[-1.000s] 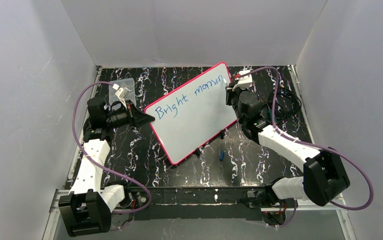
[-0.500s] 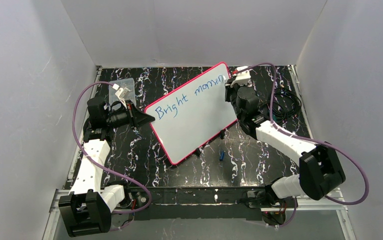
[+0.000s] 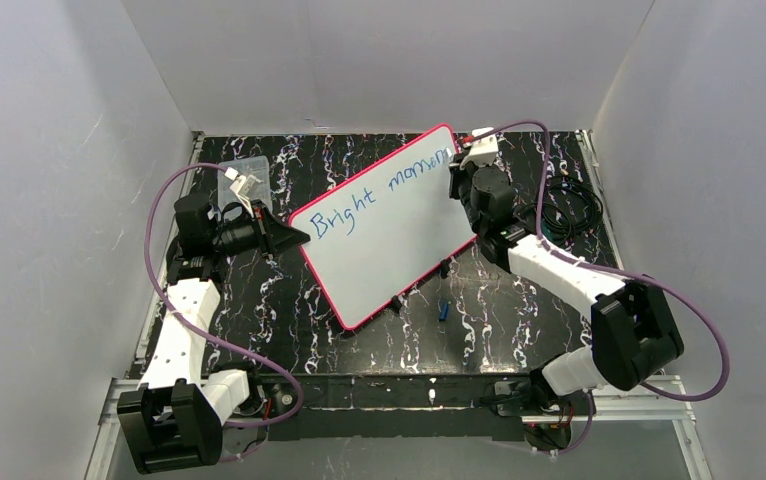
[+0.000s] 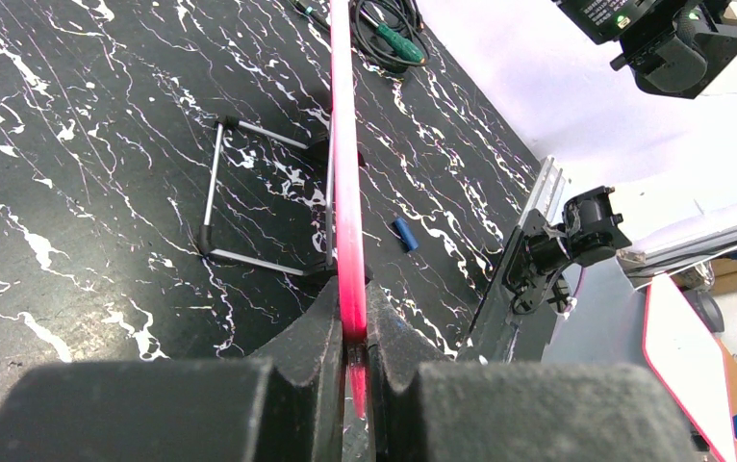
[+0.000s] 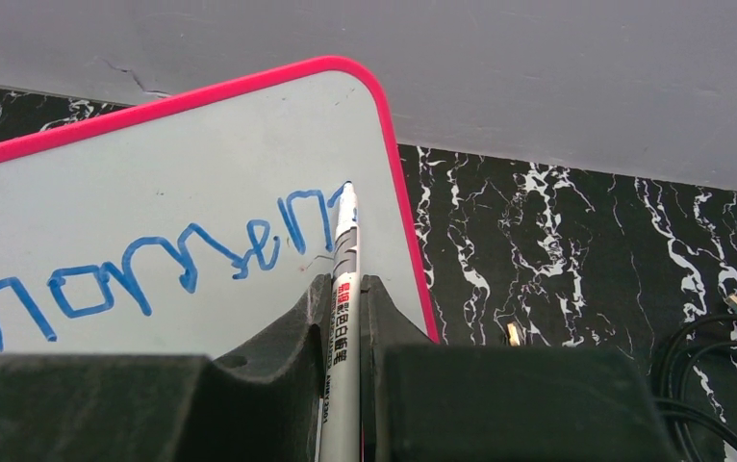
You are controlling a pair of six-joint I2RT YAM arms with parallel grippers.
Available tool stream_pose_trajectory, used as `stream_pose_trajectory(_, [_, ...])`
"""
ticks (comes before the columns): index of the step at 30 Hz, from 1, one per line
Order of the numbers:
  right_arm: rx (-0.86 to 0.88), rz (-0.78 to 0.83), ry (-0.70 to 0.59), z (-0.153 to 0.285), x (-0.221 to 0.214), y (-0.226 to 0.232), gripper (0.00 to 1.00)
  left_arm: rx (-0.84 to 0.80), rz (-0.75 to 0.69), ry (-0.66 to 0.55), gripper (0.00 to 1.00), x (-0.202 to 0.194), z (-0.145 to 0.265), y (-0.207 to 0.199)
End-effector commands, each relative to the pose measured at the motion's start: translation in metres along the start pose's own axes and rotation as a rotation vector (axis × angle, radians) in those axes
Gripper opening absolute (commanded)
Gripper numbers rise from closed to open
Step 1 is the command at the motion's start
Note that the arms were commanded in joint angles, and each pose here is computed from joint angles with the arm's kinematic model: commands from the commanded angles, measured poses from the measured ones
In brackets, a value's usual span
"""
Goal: Write a sentence on the whiteboard
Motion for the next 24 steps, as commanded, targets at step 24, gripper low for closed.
stream_pose_trajectory(24, [0.056, -0.023, -0.102, -0.009, 0.035, 0.010, 0.01, -0.029, -0.108, -0.036, 0.00, 0.010, 0.004, -0.006])
Point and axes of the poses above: each gripper's point midway between its finger pads, its own z axis back along the fingers, its own y axis along the line the jaws close on, x = y × z, the point moved 9 cm from there along z, back along the fingers, and after that the axes turned 15 degrees about -z, right-handed, at the moved point
